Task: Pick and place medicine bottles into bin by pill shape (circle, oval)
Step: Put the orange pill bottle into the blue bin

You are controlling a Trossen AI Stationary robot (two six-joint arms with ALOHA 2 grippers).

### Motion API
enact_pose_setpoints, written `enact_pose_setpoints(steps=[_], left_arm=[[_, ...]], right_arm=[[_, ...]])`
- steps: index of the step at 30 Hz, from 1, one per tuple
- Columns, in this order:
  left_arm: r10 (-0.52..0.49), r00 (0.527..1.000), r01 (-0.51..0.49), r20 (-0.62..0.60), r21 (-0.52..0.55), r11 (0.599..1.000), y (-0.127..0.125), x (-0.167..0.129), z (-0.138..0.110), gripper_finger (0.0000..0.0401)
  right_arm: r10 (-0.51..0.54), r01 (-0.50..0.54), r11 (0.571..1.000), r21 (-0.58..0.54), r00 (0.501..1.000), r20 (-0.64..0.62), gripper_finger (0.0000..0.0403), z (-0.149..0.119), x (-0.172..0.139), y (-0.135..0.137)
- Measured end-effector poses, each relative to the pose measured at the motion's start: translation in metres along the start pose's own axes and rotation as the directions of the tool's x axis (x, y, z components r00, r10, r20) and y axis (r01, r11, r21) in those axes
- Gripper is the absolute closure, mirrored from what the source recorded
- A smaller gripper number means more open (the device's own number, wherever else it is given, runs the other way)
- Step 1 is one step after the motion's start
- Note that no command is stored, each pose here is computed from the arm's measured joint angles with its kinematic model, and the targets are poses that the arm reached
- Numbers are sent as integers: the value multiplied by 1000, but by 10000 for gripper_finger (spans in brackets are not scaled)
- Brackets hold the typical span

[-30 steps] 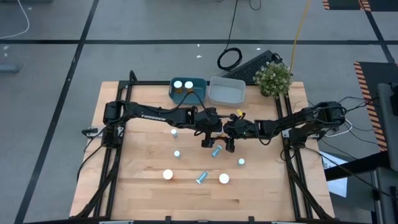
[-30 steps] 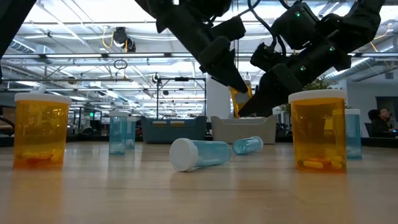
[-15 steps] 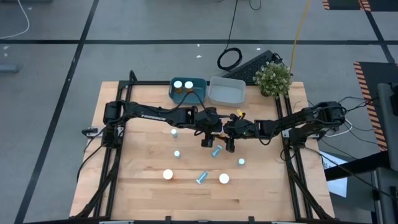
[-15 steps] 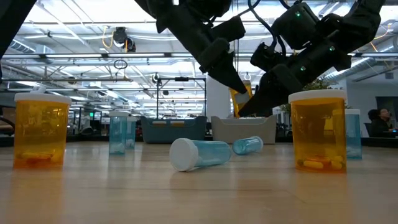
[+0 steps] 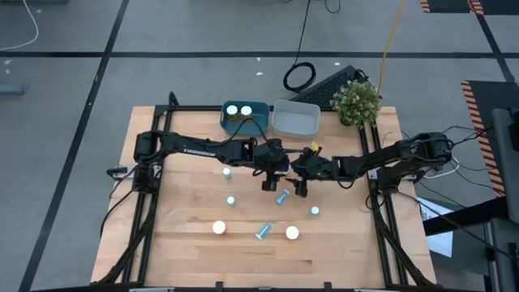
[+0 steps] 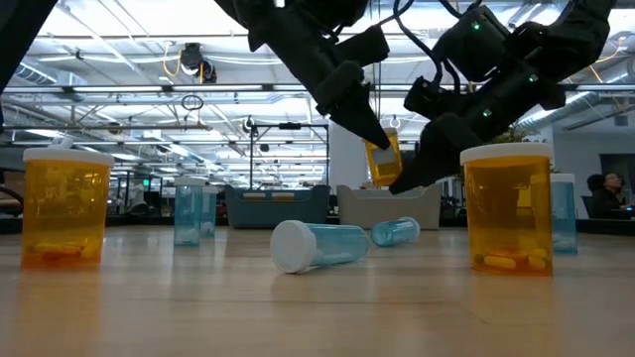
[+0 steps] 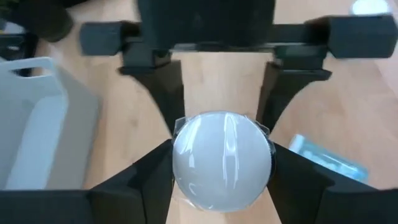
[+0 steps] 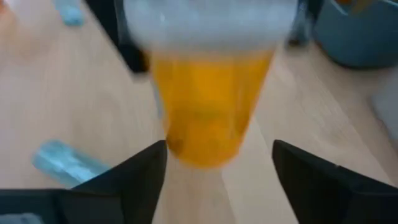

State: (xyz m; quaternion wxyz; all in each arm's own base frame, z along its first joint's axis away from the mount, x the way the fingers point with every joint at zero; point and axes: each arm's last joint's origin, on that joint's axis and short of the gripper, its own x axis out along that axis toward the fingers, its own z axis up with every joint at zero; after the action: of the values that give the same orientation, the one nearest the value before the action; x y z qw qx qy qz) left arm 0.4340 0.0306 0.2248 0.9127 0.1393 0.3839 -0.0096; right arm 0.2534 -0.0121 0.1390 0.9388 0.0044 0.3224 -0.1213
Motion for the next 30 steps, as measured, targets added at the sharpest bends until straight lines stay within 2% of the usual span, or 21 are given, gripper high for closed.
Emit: enact_pose_setpoints(steps=[3,7,13,19,30], left_arm=[[24,1000,-24,-19,-2,1000,6,-5,-1,177],[72,995,-72,-64,-3,997,19,-13,-7,175],[170,980,-172,-101,-19,985,53,-28,-15,174],[236,956,-253,-175,-86,964,96,-43,-36,174],[327,916,-375,-233,-202,905,159,-60,-73,174]], right_arm=[[-13,12,1000,-17,999,-47,85,-2,-8,-3],[-11,9,1000,-25,999,-54,69,2,-22,-5],[-10,9,1000,-26,999,-42,67,7,-43,-9],[-8,7,999,-32,1000,-24,67,10,-57,-12],[-40,40,998,-42,999,-6,77,-8,-63,-17]])
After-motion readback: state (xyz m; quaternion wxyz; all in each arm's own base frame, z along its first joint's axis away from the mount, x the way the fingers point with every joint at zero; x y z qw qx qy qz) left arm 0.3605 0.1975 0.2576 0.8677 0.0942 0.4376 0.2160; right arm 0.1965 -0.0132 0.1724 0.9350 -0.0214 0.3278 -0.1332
